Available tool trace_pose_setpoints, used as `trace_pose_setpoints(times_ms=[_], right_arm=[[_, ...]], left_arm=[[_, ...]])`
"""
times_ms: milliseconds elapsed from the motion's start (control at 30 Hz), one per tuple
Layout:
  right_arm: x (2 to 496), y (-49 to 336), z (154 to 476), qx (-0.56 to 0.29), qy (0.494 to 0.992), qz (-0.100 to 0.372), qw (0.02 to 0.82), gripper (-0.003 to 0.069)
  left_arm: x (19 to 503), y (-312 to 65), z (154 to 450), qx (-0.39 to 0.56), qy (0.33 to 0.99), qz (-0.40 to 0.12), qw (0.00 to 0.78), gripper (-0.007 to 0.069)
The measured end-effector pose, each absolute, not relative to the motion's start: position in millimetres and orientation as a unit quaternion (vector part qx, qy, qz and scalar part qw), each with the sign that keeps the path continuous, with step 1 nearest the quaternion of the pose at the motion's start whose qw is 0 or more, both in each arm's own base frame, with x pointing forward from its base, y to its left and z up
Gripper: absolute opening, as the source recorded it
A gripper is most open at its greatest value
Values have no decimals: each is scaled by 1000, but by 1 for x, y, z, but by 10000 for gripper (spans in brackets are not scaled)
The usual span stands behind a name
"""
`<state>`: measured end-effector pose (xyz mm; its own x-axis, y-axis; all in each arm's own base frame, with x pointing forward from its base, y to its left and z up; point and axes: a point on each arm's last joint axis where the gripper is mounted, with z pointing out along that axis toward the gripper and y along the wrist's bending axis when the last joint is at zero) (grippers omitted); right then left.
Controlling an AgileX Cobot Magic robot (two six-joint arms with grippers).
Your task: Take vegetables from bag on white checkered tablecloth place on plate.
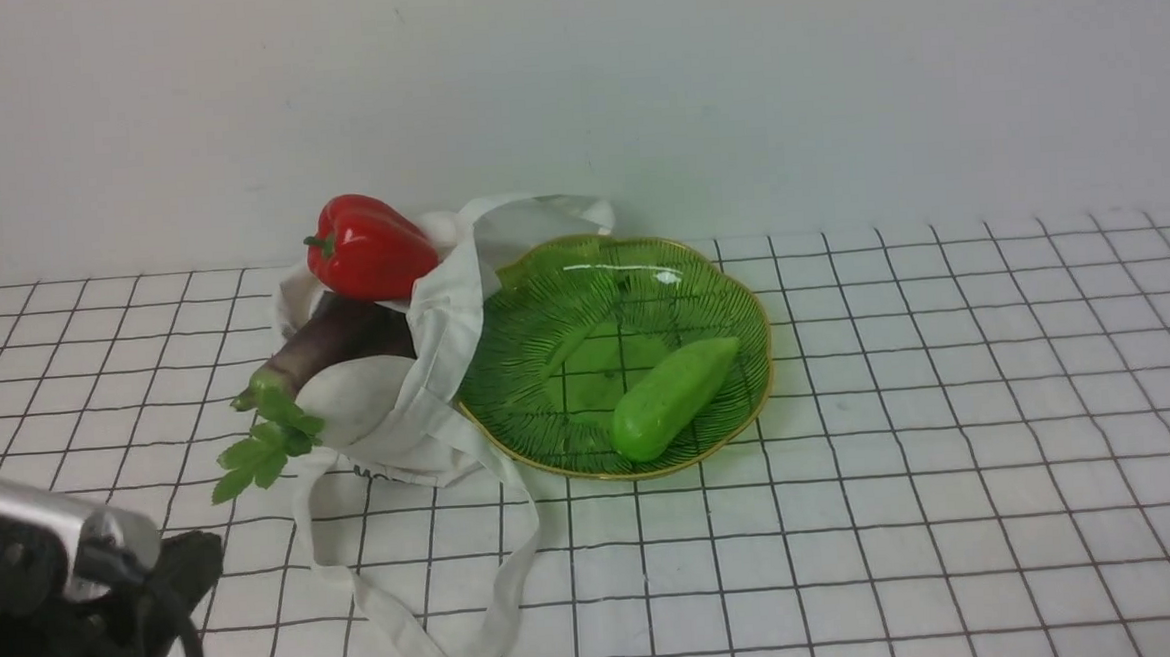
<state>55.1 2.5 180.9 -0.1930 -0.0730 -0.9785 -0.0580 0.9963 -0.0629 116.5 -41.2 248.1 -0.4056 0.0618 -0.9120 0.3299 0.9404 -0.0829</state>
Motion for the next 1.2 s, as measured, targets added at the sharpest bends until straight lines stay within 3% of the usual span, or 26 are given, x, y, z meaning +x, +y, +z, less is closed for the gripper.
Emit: trace_pose_setpoints(times_ms=[233, 467, 800, 1200], right_arm=[[55, 3, 181, -42, 772, -6, 634, -15], [55, 3, 181, -42, 772, -6, 634, -15], [55, 3, 181, -42, 773, -6, 633, -15], [55, 3, 181, -42, 773, -6, 633, -15]], left_arm=[[75, -11, 214, 60, 778, -43, 623, -8], [58, 1, 186, -16, 755, -1, 656, -8], [53, 1, 171, -15, 806, -1, 592, -8], [52, -3, 170, 19, 807, -22, 590, -8]])
